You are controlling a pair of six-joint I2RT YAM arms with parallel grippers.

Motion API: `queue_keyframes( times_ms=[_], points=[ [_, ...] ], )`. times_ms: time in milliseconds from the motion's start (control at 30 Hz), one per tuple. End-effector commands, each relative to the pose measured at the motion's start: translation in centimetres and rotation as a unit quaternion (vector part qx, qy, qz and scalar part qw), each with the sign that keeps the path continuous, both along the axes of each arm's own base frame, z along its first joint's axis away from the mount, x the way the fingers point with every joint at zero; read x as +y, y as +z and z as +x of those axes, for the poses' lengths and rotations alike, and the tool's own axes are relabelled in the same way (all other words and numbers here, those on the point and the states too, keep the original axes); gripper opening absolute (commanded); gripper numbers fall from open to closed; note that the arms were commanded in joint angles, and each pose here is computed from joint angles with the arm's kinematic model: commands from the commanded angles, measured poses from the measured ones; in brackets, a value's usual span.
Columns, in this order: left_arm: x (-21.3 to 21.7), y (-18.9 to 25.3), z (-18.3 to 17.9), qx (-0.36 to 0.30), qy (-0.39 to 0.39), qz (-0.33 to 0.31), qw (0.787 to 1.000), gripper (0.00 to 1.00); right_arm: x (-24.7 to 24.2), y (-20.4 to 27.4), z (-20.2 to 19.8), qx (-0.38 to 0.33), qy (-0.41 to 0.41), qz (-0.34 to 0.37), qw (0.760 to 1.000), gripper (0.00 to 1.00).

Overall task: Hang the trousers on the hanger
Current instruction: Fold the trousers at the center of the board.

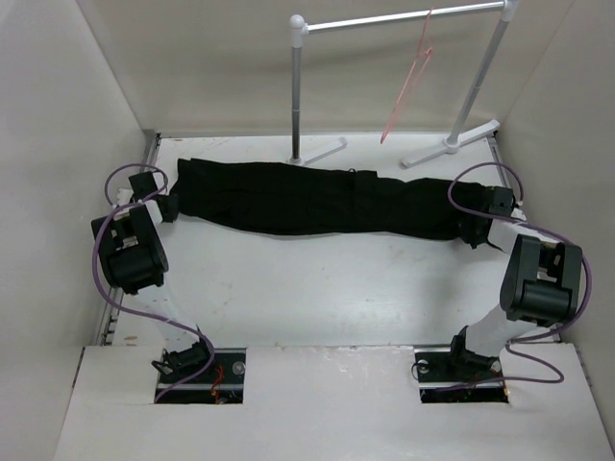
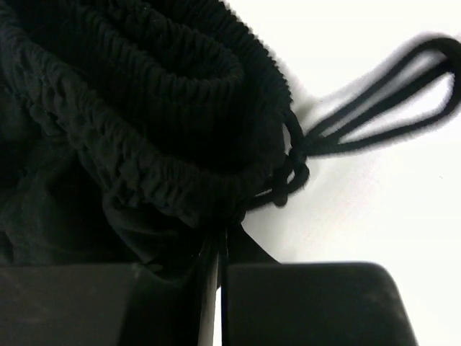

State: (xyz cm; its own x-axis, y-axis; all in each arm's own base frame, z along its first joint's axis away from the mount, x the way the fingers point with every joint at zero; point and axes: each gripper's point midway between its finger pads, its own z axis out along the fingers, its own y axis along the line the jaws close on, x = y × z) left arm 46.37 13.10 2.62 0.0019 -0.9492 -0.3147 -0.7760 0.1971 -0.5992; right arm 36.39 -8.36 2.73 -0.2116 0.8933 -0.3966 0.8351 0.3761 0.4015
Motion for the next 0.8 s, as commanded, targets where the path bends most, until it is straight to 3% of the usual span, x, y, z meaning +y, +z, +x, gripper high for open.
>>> queue_keyframes(
  times_ms=[0, 133, 433, 567, 667, 767],
  points=[
    [3.6, 1.2, -2.9, 0.04, 0.045, 0.046, 0.997, 0.02, -1.3, 2.3, -0.8, -0.025, -0.027, -0.031, 0.999, 0.05],
    [5.4, 1.1, -7.1, 0.076, 0.08, 0.061, 0.992, 0.01, -1.8, 2.1, -4.6, -0.021, -0.052, -0.026, 0.998, 0.02],
    [6.8, 2.8, -15.4, 0.142, 0.145, 0.092, 0.975, 0.0, -1.8, 2.1, -4.6, -0.021, -0.052, -0.026, 0.998, 0.02],
    [6.6, 3.0, -19.0, 0.175, 0.165, 0.11, 0.965, 0.07, -1.8, 2.1, -4.6, -0.021, -0.052, -0.026, 0.998, 0.02],
    [5.7, 4.4, -18.7, 0.159, 0.159, 0.127, 0.966, 0.17, -1.8, 2.1, -4.6, -0.021, -0.052, -0.026, 0.998, 0.02],
    [6.3, 6.8, -17.7, 0.143, 0.16, 0.147, 0.966, 0.16, -1.8, 2.1, -4.6, -0.021, -0.052, -0.026, 0.998, 0.02]
  ],
)
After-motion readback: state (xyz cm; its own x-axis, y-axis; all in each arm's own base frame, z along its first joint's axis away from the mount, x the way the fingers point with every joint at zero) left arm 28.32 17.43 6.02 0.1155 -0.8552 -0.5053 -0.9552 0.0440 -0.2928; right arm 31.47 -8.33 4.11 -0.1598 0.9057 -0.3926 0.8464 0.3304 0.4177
